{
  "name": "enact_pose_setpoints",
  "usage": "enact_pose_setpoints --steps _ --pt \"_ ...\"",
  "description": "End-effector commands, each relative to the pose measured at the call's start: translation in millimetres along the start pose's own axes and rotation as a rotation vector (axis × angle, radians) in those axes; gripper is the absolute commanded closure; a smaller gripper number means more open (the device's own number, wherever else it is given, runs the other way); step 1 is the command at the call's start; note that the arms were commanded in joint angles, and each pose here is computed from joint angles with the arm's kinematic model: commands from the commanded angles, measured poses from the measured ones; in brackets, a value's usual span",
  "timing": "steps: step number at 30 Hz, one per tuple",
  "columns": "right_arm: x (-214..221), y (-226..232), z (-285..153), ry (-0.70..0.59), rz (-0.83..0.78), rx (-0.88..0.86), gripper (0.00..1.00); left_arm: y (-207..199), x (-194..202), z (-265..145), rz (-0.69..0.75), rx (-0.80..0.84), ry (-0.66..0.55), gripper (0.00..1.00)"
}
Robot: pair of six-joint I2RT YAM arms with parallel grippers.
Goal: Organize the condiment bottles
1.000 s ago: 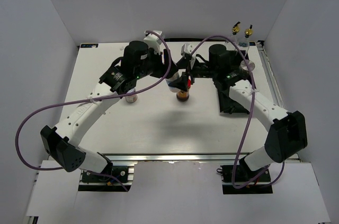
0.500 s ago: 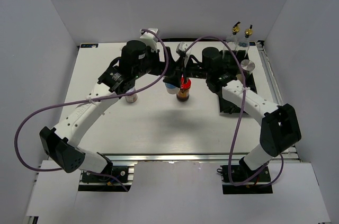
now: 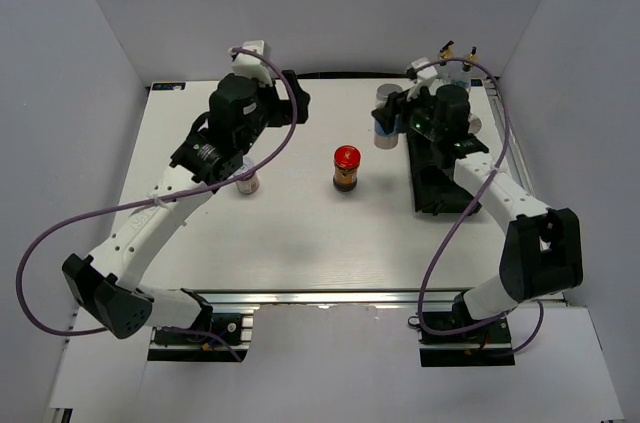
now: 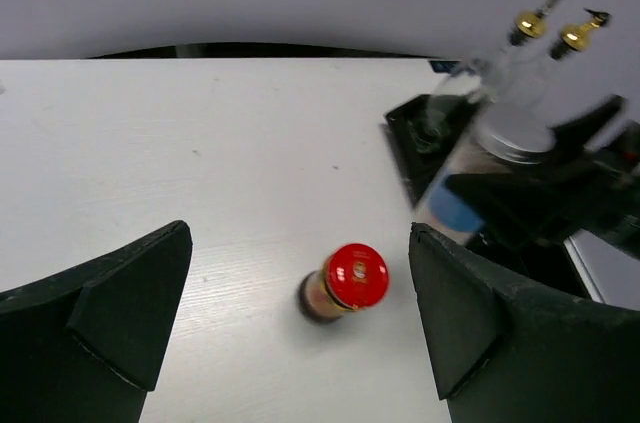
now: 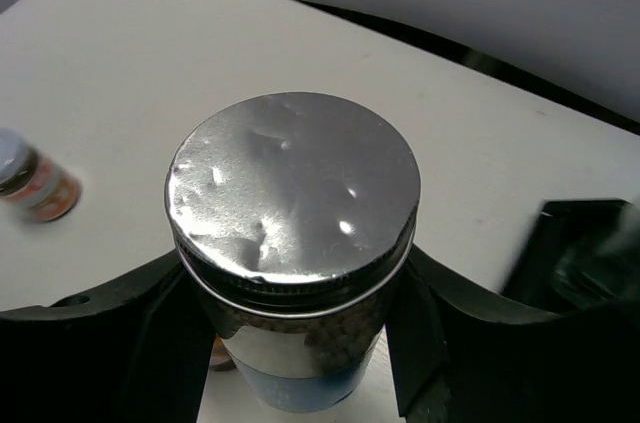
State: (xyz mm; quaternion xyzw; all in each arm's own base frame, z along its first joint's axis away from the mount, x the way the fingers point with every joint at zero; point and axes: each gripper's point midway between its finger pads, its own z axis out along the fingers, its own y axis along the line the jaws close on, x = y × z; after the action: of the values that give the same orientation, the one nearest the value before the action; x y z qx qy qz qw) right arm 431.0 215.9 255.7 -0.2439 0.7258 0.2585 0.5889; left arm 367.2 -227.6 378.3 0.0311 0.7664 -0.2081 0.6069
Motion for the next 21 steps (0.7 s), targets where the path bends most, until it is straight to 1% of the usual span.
enact_pose_setpoints --steps 1,2,3,4,5,8,9,10,15,16,21 --pt "-51 -45 -27 -0.182 -0.021 0.23 0.89 39 -6 7 -0.043 -0.106 -0.057 0.02" --pt "-49 -56 -32 -0.188 -0.025 0.275 0.89 46 5 12 -0.054 -0.109 -0.035 0.02" --pt "-47 -62 -36 -0.193 -0.031 0.305 0.89 49 13 17 -0.069 -0.077 -0.014 0.02" --pt "-45 -71 -42 -0.212 -0.045 0.354 0.89 64 9 22 -0.102 -0.089 -0.035 0.02" --pt "-43 -79 -46 -0.222 -0.047 0.388 0.89 72 24 26 -0.104 -0.09 -0.006 0.02" --pt "-39 -101 -54 -0.262 -0.06 0.477 0.88 83 32 29 -0.108 -0.086 -0.02 0.02" --pt "-32 -109 -52 -0.256 -0.057 0.493 0.88 89 45 30 -0.107 -0.094 -0.002 0.02" --pt "-30 -117 -53 -0.255 -0.083 0.529 0.88 91 47 30 -0.107 -0.095 -0.007 0.02" --pt "-22 -143 -56 -0.298 -0.136 0.62 0.89 108 68 30 -0.098 -0.151 0.021 0.02" --pt "-19 -151 -60 -0.302 -0.133 0.654 0.89 110 69 29 -0.097 -0.156 0.017 0.02" --pt "4 -165 -57 -0.286 -0.106 0.675 0.89 111 78 27 -0.097 -0.152 0.024 0.02"
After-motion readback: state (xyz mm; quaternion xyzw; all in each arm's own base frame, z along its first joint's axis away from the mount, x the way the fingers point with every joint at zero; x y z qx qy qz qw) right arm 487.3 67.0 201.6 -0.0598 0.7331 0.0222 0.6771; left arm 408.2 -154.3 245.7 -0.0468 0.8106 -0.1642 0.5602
